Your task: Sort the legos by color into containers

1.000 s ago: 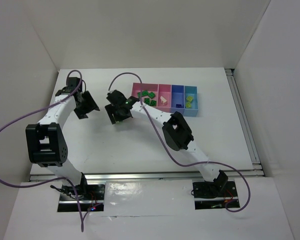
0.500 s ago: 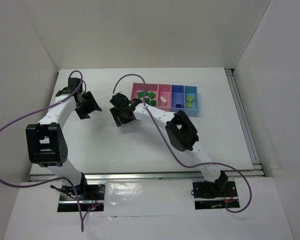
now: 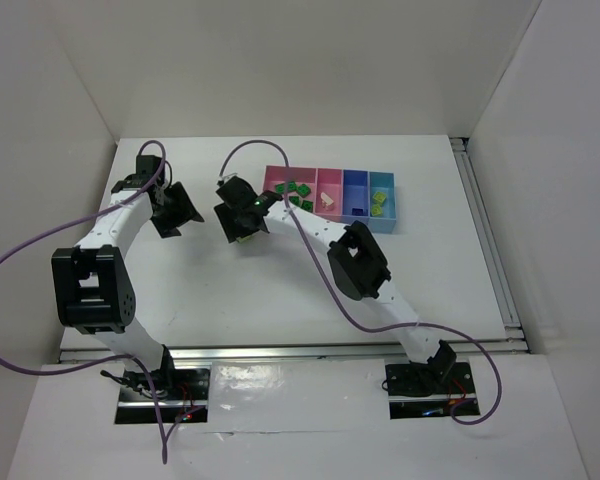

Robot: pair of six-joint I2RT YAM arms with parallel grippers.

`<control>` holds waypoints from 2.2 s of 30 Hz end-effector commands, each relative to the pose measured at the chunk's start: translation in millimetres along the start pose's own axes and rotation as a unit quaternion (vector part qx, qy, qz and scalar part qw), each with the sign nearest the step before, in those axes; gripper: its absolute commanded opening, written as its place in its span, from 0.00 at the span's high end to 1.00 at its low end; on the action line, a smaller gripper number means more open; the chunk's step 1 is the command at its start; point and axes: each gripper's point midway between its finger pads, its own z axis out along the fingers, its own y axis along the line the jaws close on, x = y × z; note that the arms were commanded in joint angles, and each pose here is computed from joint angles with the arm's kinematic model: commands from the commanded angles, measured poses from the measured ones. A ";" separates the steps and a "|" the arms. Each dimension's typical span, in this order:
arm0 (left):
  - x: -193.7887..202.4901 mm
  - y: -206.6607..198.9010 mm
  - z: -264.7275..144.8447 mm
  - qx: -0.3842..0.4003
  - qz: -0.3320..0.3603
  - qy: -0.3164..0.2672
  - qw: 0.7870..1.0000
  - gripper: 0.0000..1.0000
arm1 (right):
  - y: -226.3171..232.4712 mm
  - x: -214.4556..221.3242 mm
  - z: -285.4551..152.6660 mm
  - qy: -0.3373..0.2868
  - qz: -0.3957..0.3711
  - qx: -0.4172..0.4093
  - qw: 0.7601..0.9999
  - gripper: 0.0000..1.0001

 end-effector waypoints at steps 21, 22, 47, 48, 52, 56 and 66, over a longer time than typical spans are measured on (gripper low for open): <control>5.6 -22.7 -8.9 0.079 0.041 0.015 0.996 0.30 | 33.5 -58.1 -93.0 -0.069 0.004 -0.171 0.983 0.90; 5.0 -30.3 -12.4 0.103 0.044 0.010 0.994 0.30 | 33.8 -69.5 -120.1 -0.086 0.004 -0.192 0.978 0.90; 72.7 -163.6 -111.7 0.389 0.332 -0.030 0.859 0.18 | -55.7 -43.5 -238.6 -0.017 0.215 -0.456 0.863 0.90; 77.5 -166.7 -111.7 0.389 0.343 -0.030 0.855 0.18 | -55.7 -43.5 -238.6 -0.017 0.215 -0.456 0.863 0.90; 85.0 -175.8 -113.9 0.371 0.379 -0.056 0.846 0.19 | -54.1 -40.1 -238.1 0.013 0.232 -0.460 0.857 0.90; 91.6 -184.2 -113.3 0.352 0.399 -0.071 0.844 0.19 | -48.1 -38.0 -241.8 0.022 0.231 -0.470 0.852 0.90; 98.9 -201.2 -130.9 0.360 0.431 -0.106 0.821 0.27 | -34.4 -32.1 -235.9 0.044 0.233 -0.479 0.845 0.90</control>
